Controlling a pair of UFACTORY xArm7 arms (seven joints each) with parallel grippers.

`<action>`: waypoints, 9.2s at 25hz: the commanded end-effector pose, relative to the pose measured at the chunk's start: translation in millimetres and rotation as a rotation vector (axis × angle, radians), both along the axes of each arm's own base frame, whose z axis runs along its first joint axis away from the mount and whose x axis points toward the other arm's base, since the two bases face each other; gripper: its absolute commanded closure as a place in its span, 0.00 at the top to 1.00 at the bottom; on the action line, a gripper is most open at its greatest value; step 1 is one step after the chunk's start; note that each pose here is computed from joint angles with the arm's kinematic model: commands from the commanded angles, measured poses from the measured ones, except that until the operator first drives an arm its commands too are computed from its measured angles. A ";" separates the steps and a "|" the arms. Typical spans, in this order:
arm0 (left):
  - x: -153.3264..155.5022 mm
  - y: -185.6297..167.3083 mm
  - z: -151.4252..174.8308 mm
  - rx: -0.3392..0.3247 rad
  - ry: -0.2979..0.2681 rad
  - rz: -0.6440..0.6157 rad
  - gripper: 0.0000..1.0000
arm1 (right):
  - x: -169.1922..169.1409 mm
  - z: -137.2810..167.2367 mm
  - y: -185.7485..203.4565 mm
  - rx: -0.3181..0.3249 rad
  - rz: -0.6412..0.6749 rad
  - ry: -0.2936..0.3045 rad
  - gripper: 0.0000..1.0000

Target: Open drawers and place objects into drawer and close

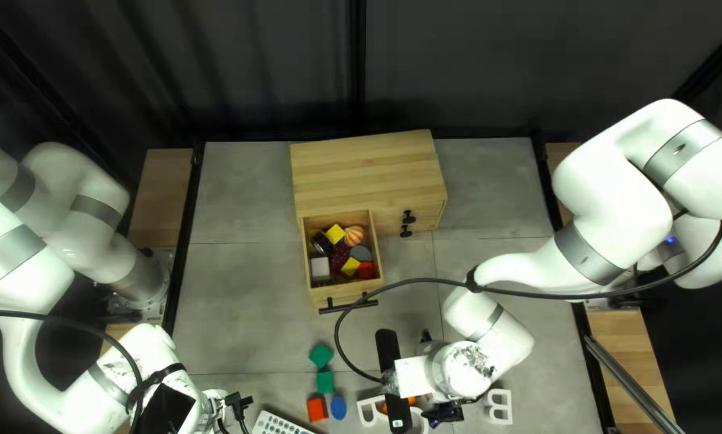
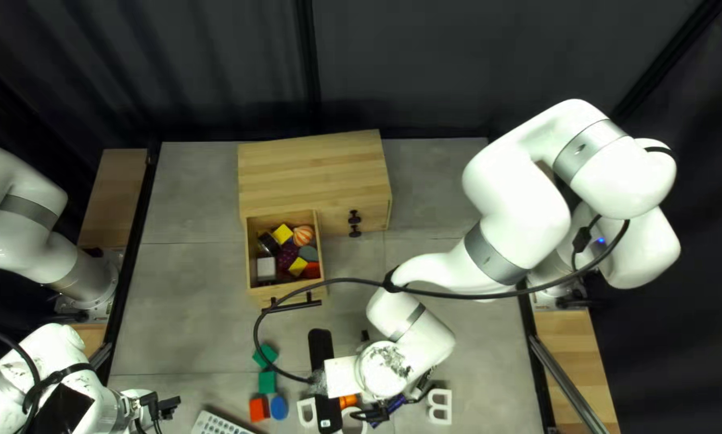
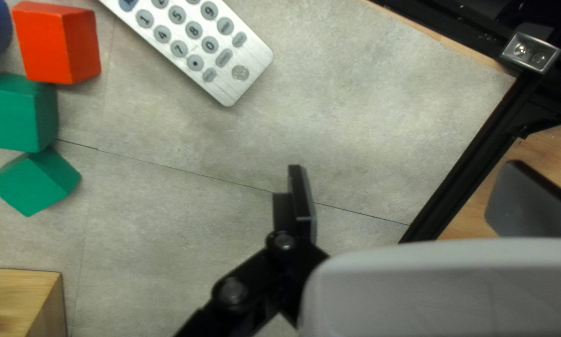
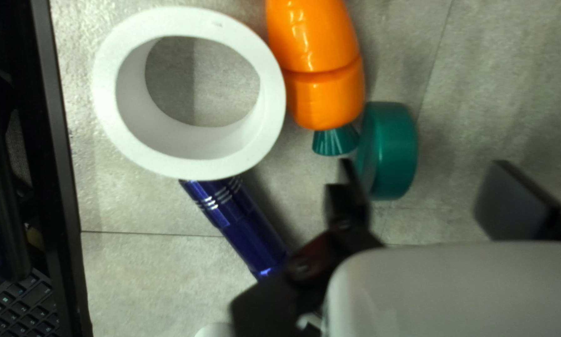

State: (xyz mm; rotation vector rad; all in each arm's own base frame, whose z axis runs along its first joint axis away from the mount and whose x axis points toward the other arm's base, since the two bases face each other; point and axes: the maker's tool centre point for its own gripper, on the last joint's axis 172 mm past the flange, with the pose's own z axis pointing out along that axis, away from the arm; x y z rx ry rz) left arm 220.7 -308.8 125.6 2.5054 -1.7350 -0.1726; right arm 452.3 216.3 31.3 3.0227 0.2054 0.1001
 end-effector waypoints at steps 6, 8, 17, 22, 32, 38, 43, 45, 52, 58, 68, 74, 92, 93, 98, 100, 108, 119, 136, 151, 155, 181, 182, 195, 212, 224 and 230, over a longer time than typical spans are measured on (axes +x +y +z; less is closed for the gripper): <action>0.0 0.0 0.0 0.000 0.000 0.000 1.00 | -4.5 43.6 -18.8 -0.036 -0.029 -0.006 0.08; 0.0 0.0 0.0 0.000 0.000 0.000 1.00 | -1.5 64.3 -30.1 -0.056 -0.045 -0.010 0.08; 0.0 0.0 0.0 0.000 0.000 0.000 1.00 | 41.3 176.4 -90.2 -0.176 -0.089 -0.048 0.05; 0.0 0.0 0.0 0.000 0.000 0.000 1.00 | 78.1 228.0 -144.8 -0.231 -0.096 -0.082 0.04; 0.0 0.0 0.0 0.000 0.000 0.000 1.00 | 131.8 192.5 -212.6 -0.242 -0.106 -0.166 0.07; 0.0 0.0 0.0 0.000 0.000 0.000 1.00 | 134.3 170.6 -221.2 -0.212 -0.108 -0.184 1.00; 0.0 0.0 0.0 0.000 0.000 0.000 1.00 | 127.8 168.5 -218.1 -0.198 -0.113 -0.184 1.00; 0.0 0.0 0.0 0.000 0.000 0.000 1.00 | 121.6 172.3 -213.7 -0.196 -0.117 -0.183 1.00; 0.0 0.0 0.0 0.000 0.000 0.000 1.00 | 109.8 185.0 -152.6 -0.200 -0.095 -0.159 1.00; 0.0 0.0 0.0 0.000 0.000 0.000 1.00 | 81.7 165.3 -72.3 -0.187 -0.033 -0.128 1.00; 0.0 0.0 0.0 0.000 0.000 0.000 1.00 | 13.9 133.6 15.5 -0.299 0.352 -0.118 1.00; 0.0 0.0 0.0 0.000 0.000 0.000 1.00 | 3.8 104.1 29.2 -0.348 0.522 -0.120 1.00; 0.0 0.0 0.0 0.000 0.000 0.000 1.00 | 12.7 57.1 48.1 -0.271 0.526 -0.110 1.00; 0.0 0.0 0.0 0.000 0.000 0.000 1.00 | 12.8 57.9 47.9 -0.263 0.517 -0.108 1.00; 0.0 0.0 0.0 0.000 0.000 0.000 1.00 | 10.5 60.6 56.5 -0.147 0.341 -0.080 1.00; 0.0 0.0 0.0 0.000 0.000 0.000 1.00 | 5.8 57.9 63.0 -0.087 0.210 -0.054 1.00; 0.0 0.0 0.0 0.000 0.000 0.000 1.00 | -4.5 49.0 78.6 0.020 -0.152 0.015 1.00; 0.0 0.0 0.0 0.000 0.000 0.000 1.00 | 16.3 11.7 97.5 0.068 -0.437 -0.012 1.00; 0.0 0.0 0.0 0.000 0.000 0.000 1.00 | 33.0 -2.6 96.6 0.090 -0.431 -0.045 0.11; 0.0 0.0 0.0 0.000 0.000 0.000 1.00 | 7.6 65.6 47.8 -0.021 -0.458 -0.046 0.04; 0.0 0.0 0.0 0.000 0.000 0.000 1.00 | -13.0 81.4 -11.2 -0.072 -0.500 -0.033 0.04; 0.0 0.0 0.0 0.000 0.000 0.000 1.00 | -78.4 39.4 -83.5 -0.044 -0.452 -0.105 0.11; 0.0 0.0 0.0 0.000 0.000 0.000 1.00 | -81.0 38.6 -78.0 -0.038 -0.436 -0.095 0.10; 0.0 0.0 0.0 0.000 0.000 0.000 1.00 | -125.8 29.4 -70.4 -0.004 -0.374 -0.025 0.08; 0.0 0.0 0.0 0.000 0.000 0.000 1.00 | -124.7 34.4 -73.4 0.016 -0.387 -0.052 1.00; 0.0 0.0 0.0 0.000 0.000 0.000 1.00 | -25.8 73.3 -6.7 -0.223 0.081 -0.239 1.00; 0.0 0.0 0.0 0.000 0.000 0.000 1.00 | 9.4 73.6 6.8 -0.306 0.361 -0.207 1.00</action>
